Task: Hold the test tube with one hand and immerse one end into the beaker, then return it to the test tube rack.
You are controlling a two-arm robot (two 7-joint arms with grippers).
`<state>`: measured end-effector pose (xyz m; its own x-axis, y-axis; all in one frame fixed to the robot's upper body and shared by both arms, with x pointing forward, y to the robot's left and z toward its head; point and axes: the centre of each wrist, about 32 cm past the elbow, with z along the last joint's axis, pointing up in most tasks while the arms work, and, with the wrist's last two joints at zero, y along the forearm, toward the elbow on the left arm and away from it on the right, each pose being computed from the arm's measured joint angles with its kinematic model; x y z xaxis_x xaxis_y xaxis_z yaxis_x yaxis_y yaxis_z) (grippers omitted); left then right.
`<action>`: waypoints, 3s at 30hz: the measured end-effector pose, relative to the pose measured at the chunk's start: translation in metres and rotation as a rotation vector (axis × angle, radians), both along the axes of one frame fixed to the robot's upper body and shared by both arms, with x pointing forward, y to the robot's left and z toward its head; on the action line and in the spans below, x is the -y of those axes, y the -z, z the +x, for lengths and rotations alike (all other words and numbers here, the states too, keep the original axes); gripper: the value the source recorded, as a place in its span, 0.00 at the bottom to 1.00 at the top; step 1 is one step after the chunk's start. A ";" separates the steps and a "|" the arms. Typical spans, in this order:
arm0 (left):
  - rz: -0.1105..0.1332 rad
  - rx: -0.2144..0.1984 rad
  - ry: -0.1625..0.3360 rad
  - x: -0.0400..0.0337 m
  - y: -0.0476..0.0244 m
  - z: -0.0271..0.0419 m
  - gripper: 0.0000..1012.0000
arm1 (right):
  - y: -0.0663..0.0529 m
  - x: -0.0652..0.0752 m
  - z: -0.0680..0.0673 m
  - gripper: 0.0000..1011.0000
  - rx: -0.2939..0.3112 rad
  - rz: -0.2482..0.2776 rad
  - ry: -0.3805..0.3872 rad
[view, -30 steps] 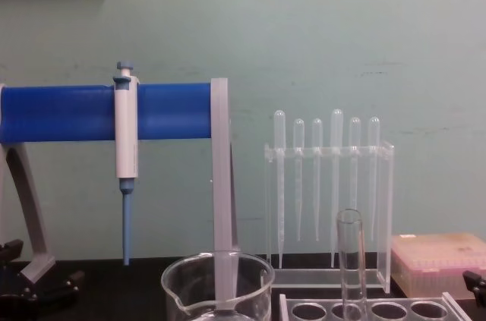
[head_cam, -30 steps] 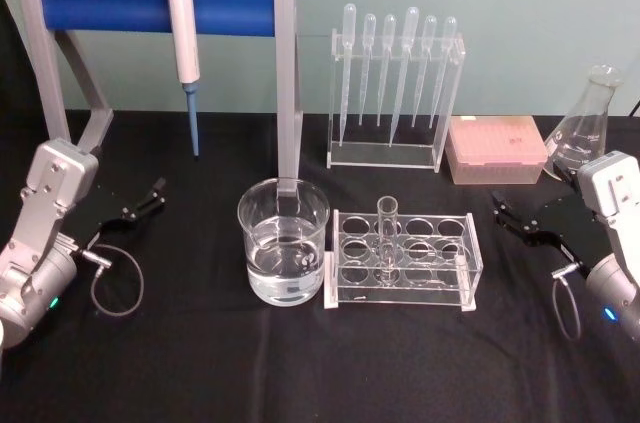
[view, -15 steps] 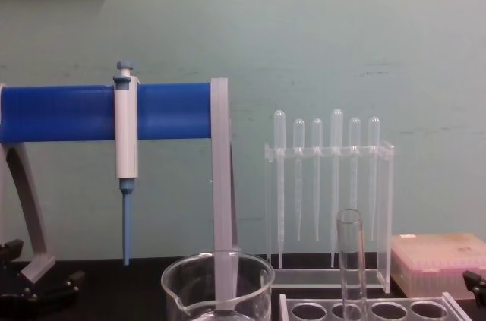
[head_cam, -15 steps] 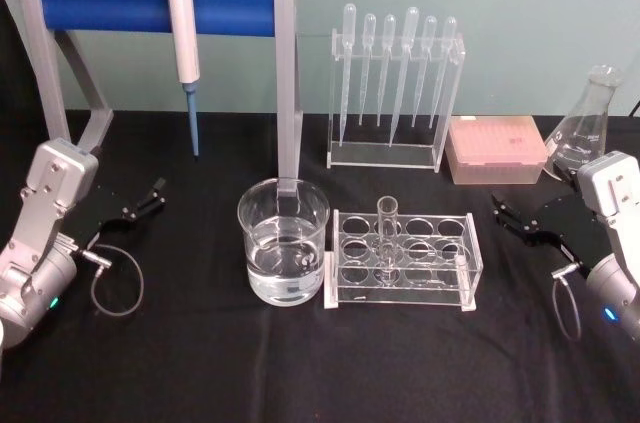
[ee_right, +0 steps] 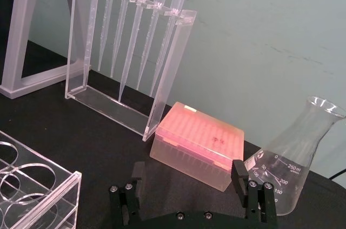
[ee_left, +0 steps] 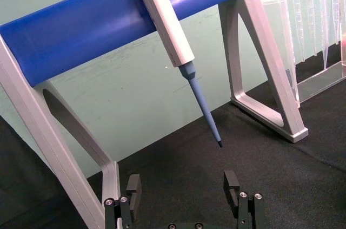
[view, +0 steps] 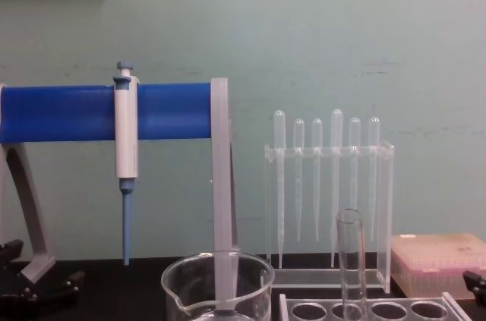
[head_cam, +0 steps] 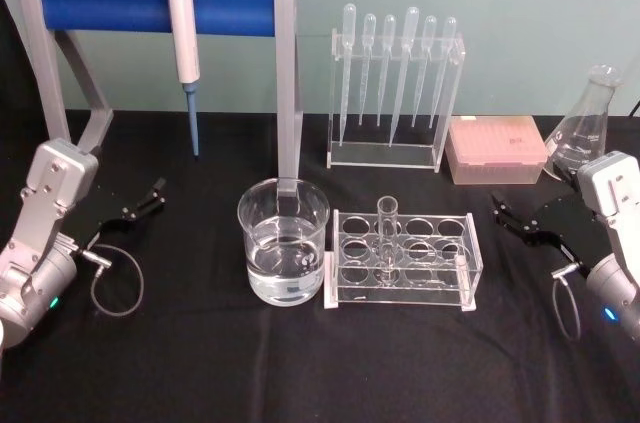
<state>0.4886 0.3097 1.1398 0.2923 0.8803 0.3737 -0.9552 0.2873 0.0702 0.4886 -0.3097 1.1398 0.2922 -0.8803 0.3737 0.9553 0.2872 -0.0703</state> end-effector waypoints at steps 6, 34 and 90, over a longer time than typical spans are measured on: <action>0.000 0.000 0.000 0.0000 0.0000 0.0000 0.99 | -0.008 -0.001 0.001 0.99 0.024 0.018 -0.032; 0.000 0.000 0.000 0.0000 0.0000 0.0000 0.99 | -0.094 0.057 -0.020 0.99 -0.094 0.086 -0.536; 0.000 0.000 0.000 0.0000 0.0000 0.0000 0.99 | -0.092 -0.009 0.068 0.99 -0.283 0.017 -0.944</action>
<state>0.4886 0.3097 1.1398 0.2923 0.8803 0.3737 -0.9552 0.2874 0.0703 0.5570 -0.3003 1.2319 0.9546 -0.2443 0.1706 0.2817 0.9264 -0.2498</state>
